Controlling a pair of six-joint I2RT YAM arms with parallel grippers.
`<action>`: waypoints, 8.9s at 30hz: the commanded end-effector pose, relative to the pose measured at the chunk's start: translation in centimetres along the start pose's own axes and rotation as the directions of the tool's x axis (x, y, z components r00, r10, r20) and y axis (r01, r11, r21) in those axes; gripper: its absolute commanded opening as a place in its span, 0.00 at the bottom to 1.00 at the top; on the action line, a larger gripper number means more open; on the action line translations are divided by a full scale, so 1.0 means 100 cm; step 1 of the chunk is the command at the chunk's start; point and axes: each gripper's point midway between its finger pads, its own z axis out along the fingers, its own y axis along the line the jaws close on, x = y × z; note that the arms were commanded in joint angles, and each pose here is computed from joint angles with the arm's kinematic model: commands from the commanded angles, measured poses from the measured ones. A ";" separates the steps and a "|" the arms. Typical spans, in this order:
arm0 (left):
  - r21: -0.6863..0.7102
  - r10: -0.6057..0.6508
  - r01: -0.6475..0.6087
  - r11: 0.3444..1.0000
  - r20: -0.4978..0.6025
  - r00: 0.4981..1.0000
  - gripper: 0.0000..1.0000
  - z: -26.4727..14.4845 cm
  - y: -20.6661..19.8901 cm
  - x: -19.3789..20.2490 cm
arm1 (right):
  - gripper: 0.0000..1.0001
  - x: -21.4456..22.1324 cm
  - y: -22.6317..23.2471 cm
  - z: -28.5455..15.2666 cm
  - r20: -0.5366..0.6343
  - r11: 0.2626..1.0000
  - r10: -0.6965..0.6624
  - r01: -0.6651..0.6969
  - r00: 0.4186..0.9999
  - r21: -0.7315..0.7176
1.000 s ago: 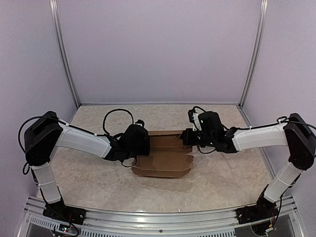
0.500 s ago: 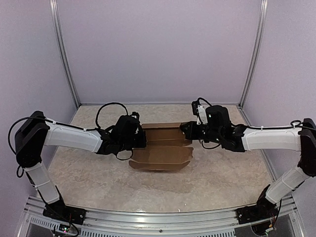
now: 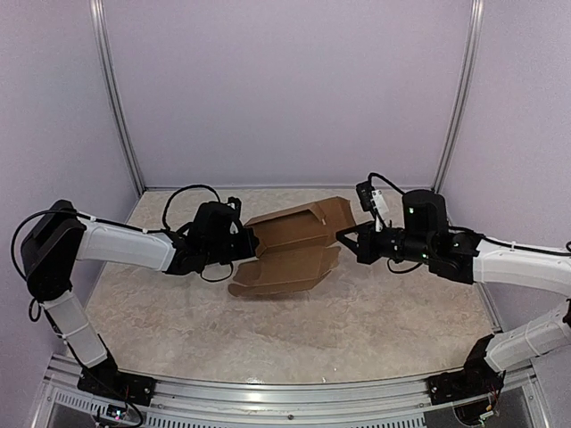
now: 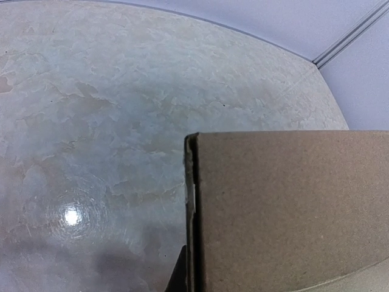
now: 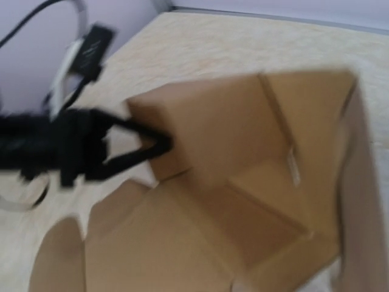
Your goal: Fold the paper box
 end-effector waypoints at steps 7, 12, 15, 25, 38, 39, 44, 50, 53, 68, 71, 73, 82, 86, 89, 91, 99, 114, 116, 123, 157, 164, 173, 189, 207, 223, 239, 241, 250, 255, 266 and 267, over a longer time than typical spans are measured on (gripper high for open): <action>0.215 -0.091 0.086 0.973 0.012 0.996 0.00 -0.022 -0.030 -0.022 | 0.00 0.001 0.038 -0.050 0.123 0.962 -0.185 0.206 0.975 -0.180; 0.324 -0.119 0.115 0.939 -0.010 0.993 0.00 -0.031 -0.051 -0.028 | 0.00 -0.009 0.041 -0.059 0.214 0.955 -0.204 0.243 0.955 -0.173; 0.378 -0.123 0.124 0.918 -0.027 0.992 0.00 -0.035 -0.062 -0.029 | 0.00 -0.016 0.047 -0.062 0.272 0.945 -0.211 0.267 0.939 -0.190; 0.460 -0.128 0.143 0.876 -0.065 0.990 0.00 -0.043 -0.079 -0.027 | 0.00 -0.049 0.063 -0.068 0.387 0.925 -0.208 0.309 0.898 -0.221; 0.478 -0.106 0.128 0.869 -0.074 0.992 0.00 -0.047 -0.087 -0.024 | 0.00 -0.073 0.078 -0.061 0.433 0.908 -0.178 0.317 0.884 -0.274; 0.479 -0.106 0.128 0.868 -0.073 0.992 0.00 -0.048 -0.087 -0.024 | 0.00 -0.073 0.077 -0.060 0.430 0.909 -0.178 0.315 0.885 -0.272; 0.488 -0.094 0.115 0.865 -0.068 0.993 0.00 -0.051 -0.092 -0.025 | 0.00 -0.069 0.072 -0.050 0.405 0.920 -0.169 0.292 0.898 -0.262; 0.492 -0.075 0.094 0.866 -0.058 0.996 0.00 -0.054 -0.098 -0.029 | 0.00 -0.060 0.067 -0.037 0.367 0.928 -0.163 0.269 0.916 -0.259; 0.485 -0.059 0.076 0.871 -0.049 0.997 0.00 -0.054 -0.099 -0.031 | 0.00 -0.051 0.062 -0.029 0.333 0.933 -0.176 0.264 0.926 -0.242; 0.441 0.008 0.008 0.897 -0.035 0.999 0.00 -0.052 -0.098 -0.039 | 0.00 -0.012 0.039 -0.025 0.184 0.949 -0.260 0.286 0.948 -0.131; 0.420 0.008 0.006 0.908 -0.031 0.999 0.00 -0.049 -0.090 -0.040 | 0.00 -0.015 0.039 -0.032 0.187 0.945 -0.281 0.305 0.941 -0.117; 0.398 0.011 -0.003 0.917 -0.018 1.000 0.00 -0.048 -0.084 -0.042 | 0.00 -0.014 0.037 -0.036 0.173 0.944 -0.292 0.312 0.941 -0.105; 0.308 0.067 -0.075 0.948 0.036 0.997 0.00 -0.051 -0.067 -0.051 | 0.00 -0.001 0.034 -0.065 0.102 0.922 -0.371 0.380 0.923 -0.079; 0.269 0.098 -0.112 0.957 0.063 0.993 0.00 -0.055 -0.061 -0.058 | 0.00 0.010 0.030 -0.077 0.034 0.907 -0.415 0.416 0.909 -0.071; 0.242 0.127 -0.142 0.960 0.075 0.989 0.00 -0.057 -0.056 -0.060 | 0.08 0.015 0.025 -0.084 -0.016 0.896 -0.443 0.441 0.897 -0.053; 0.231 0.147 -0.161 0.960 0.078 0.986 0.00 -0.059 -0.054 -0.061 | 0.12 0.015 0.021 -0.088 -0.041 0.890 -0.456 0.455 0.889 -0.031; 0.181 0.231 -0.241 0.953 0.075 0.970 0.00 -0.067 -0.037 -0.054 | 0.20 0.001 0.022 -0.092 -0.044 0.885 -0.465 0.465 0.884 -0.009; 0.143 0.286 -0.293 0.945 0.062 0.956 0.00 -0.082 -0.020 -0.039 | 0.43 -0.026 0.065 -0.078 0.043 0.858 -0.477 0.475 0.878 -0.194; 0.145 0.290 -0.296 0.944 0.060 0.955 0.00 -0.083 -0.020 -0.038 | 0.44 -0.025 0.070 -0.073 0.039 0.853 -0.472 0.468 0.880 -0.229; 0.118 0.317 -0.323 0.939 0.066 0.946 0.00 -0.086 -0.020 -0.036 | 0.47 -0.025 0.074 -0.059 0.033 0.850 -0.465 0.457 0.884 -0.263; -0.035 0.342 -0.340 0.940 0.050 0.939 0.00 -0.087 -0.025 -0.028 | 0.49 -0.003 0.069 0.015 -0.008 0.906 -0.416 0.413 0.910 -0.092; -0.075 0.332 -0.328 0.942 0.042 0.942 0.00 -0.086 -0.025 -0.027 | 0.49 0.000 0.057 0.037 -0.031 0.903 -0.421 0.422 0.906 0.079; -0.109 0.312 -0.307 0.945 0.025 0.950 0.00 -0.082 -0.027 -0.021 | 0.49 -0.008 0.047 0.054 0.007 0.899 -0.385 0.373 0.923 0.230; -0.131 0.276 -0.273 0.953 0.007 0.961 0.00 -0.071 -0.036 -0.017 | 0.25 -0.007 0.036 0.080 0.052 0.902 -0.319 0.287 0.946 0.324; -0.137 0.235 -0.230 0.963 0.018 0.972 0.05 -0.069 -0.041 -0.024 | 0.00 -0.014 0.052 0.097 0.087 0.877 -0.314 0.253 0.946 0.409; -0.143 0.241 -0.236 0.961 0.020 0.970 0.59 -0.077 -0.036 -0.023 | 0.00 -0.006 0.030 0.105 0.013 0.820 -0.362 0.312 0.932 0.481; -0.056 0.259 -0.260 0.964 -0.015 0.966 0.89 -0.112 -0.016 -0.006 | 0.00 0.015 -0.013 0.122 0.017 0.891 -0.339 0.315 0.941 0.328; -0.046 0.278 -0.278 0.959 -0.002 0.960 0.89 -0.119 -0.017 -0.009 | 0.00 0.018 -0.017 0.122 0.026 0.903 -0.341 0.319 0.940 0.289; -0.034 0.309 -0.308 0.951 0.067 0.949 0.89 -0.134 -0.020 -0.033 | 0.00 0.038 -0.004 0.127 0.109 0.924 -0.381 0.381 0.918 0.021; 0.034 0.302 -0.305 0.952 0.077 0.950 0.84 -0.121 -0.036 -0.040 | 0.00 0.054 0.002 0.132 0.128 0.918 -0.383 0.392 0.915 -0.062; 0.169 0.314 -0.310 0.936 -0.001 0.949 0.43 -0.078 -0.068 -0.023 | 0.00 0.077 0.004 0.138 0.176 0.895 -0.409 0.432 0.895 -0.113; 0.186 0.314 -0.307 0.933 -0.005 0.949 0.37 -0.076 -0.071 -0.022 | 0.00 0.077 0.004 0.138 0.182 0.894 -0.409 0.433 0.894 -0.115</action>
